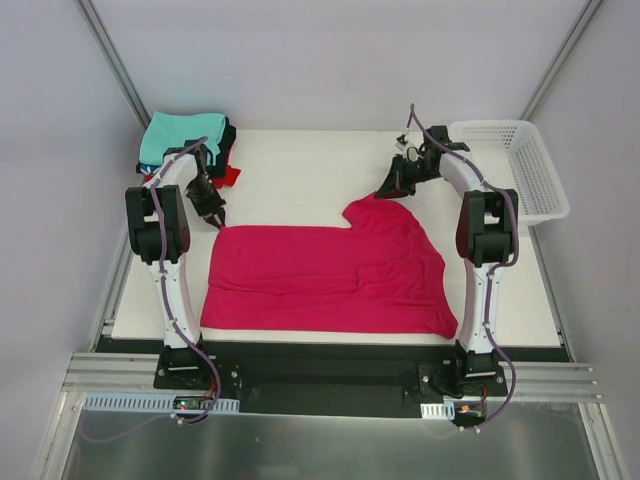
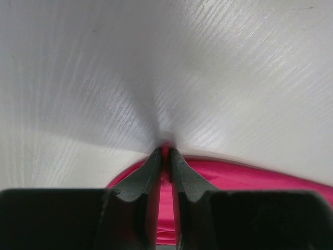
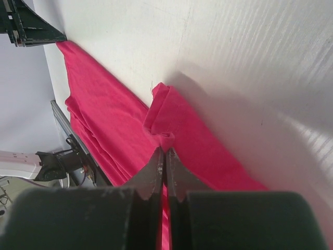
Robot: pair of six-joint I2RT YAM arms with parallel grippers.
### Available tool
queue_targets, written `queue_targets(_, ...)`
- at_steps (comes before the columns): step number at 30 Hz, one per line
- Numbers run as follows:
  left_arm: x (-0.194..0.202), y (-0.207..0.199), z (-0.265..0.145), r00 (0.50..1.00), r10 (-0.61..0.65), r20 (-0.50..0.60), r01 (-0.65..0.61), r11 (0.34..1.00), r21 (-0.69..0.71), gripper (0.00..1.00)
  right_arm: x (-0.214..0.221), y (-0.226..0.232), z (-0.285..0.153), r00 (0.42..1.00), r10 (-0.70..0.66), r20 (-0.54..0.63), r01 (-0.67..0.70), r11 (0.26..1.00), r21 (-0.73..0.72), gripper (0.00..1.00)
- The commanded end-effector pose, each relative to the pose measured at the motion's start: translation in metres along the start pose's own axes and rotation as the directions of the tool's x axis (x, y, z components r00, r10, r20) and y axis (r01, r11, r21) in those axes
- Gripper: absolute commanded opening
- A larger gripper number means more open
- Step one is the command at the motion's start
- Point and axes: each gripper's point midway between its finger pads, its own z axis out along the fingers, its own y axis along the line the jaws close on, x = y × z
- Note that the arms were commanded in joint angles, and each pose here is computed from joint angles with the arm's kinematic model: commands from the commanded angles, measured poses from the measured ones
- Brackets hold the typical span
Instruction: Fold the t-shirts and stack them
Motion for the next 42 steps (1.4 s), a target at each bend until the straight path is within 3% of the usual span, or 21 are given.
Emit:
queue_targets(1, 0.000, -0.005, -0.013, 0.999, 0.020, 0.035, -0.020, 1.000, 0.012, 0.11, -0.020, 0.040, -0.031, 0.994, -0.086, 0.070, 0.086, 0.996, 0.005, 0.01)
queue_targets(10, -0.024, -0.021, -0.037, 0.996, 0.033, 0.082, -0.036, 0.999, 0.037, 0.08, -0.047, 0.045, -0.035, 0.993, -0.074, 0.087, 0.073, 0.997, 0.016, 0.01)
queue_targets(21, -0.039, -0.038, -0.036, 0.995, 0.049, 0.086, -0.053, 0.997, 0.050, 0.08, -0.077, 0.047, -0.051, 0.983, -0.081, 0.167, 0.085, 0.996, -0.017, 0.01)
queue_targets(31, -0.044, -0.027, -0.028, 0.994, 0.067, 0.089, -0.067, 0.998, -0.004, 0.08, -0.088, 0.028, -0.062, 0.977, -0.072, 0.202, 0.075, 0.997, -0.004, 0.01)
queue_targets(35, -0.045, -0.021, -0.028, 0.993, 0.066, 0.093, -0.064, 0.998, -0.030, 0.00, -0.093, 0.025, -0.065, 0.974, -0.073, 0.214, 0.075, 0.997, -0.002, 0.01)
queue_targets(42, -0.052, -0.002, -0.032, 0.994, 0.023, 0.105, -0.017, 0.999, -0.048, 0.00, -0.099, 0.024, -0.074, 0.969, -0.070, 0.237, 0.075, 0.997, -0.009, 0.01)
